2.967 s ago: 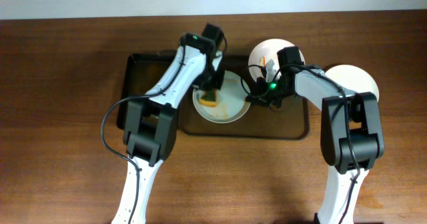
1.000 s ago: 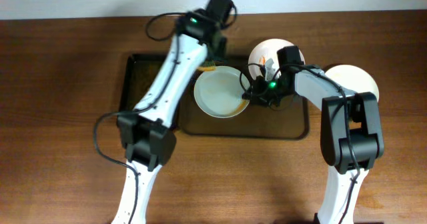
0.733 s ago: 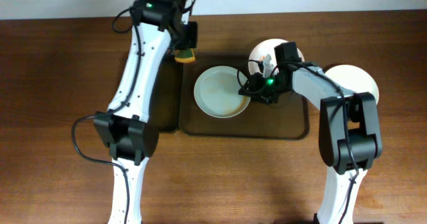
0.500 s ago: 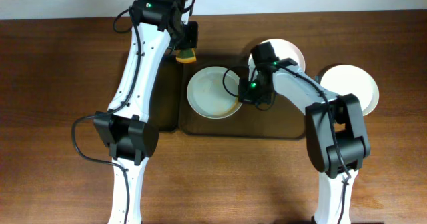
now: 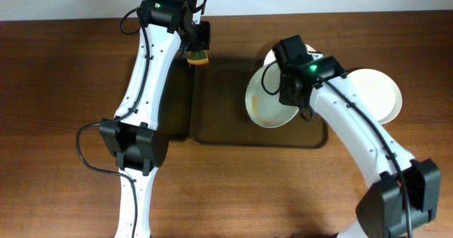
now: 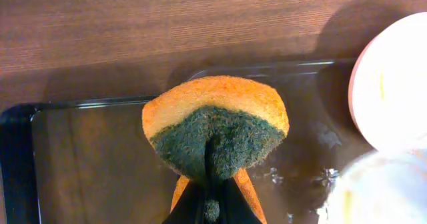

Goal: Clean dirty plates on tray and stack at the side
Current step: 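Carry the plate with the right gripper onto the plate at right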

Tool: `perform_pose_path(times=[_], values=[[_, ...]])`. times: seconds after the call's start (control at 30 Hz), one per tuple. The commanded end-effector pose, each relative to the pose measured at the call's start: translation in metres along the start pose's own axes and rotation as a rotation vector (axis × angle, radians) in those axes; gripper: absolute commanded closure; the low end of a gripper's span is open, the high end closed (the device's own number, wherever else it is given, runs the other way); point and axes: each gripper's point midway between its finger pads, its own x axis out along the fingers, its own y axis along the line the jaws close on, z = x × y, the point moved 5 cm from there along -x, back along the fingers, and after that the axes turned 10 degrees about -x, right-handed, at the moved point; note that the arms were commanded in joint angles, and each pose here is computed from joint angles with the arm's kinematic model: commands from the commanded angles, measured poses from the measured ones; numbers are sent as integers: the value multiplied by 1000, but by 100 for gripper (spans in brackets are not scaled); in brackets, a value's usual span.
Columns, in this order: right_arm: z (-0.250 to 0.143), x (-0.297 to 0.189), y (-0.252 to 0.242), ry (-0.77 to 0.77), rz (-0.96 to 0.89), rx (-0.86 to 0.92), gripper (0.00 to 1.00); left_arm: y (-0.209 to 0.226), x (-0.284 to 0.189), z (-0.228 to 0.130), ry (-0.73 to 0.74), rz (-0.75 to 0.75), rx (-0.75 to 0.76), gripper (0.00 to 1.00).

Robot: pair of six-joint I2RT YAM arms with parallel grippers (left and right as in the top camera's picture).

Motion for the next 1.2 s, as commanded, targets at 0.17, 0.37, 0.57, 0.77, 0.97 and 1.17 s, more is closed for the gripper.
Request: perform_pose_path(times=[0.17,0.37,0.57,0.77,0.97,1.17], values=[[4,-73,11,-412,-479,-113,96,-2,-11,5,-36,-14,14,100],[0,-91,7,-480,-611,-193,96,-2,-11,5,-36,-14,14,100],[-1,-91,7,-480,-611,-182,96,-2,-11,5,-36,-14,14,100],[-5,-79,8,-424,-517,-103,96,-2,-11,5,-36,-14,14,100],[-3,-38,-42,-162,-338,126,96,-2,-11,5,-33,-13,14,100],[15,31,-137,67,129,343,96,-1,-11,3,-24,-9,14,100]])
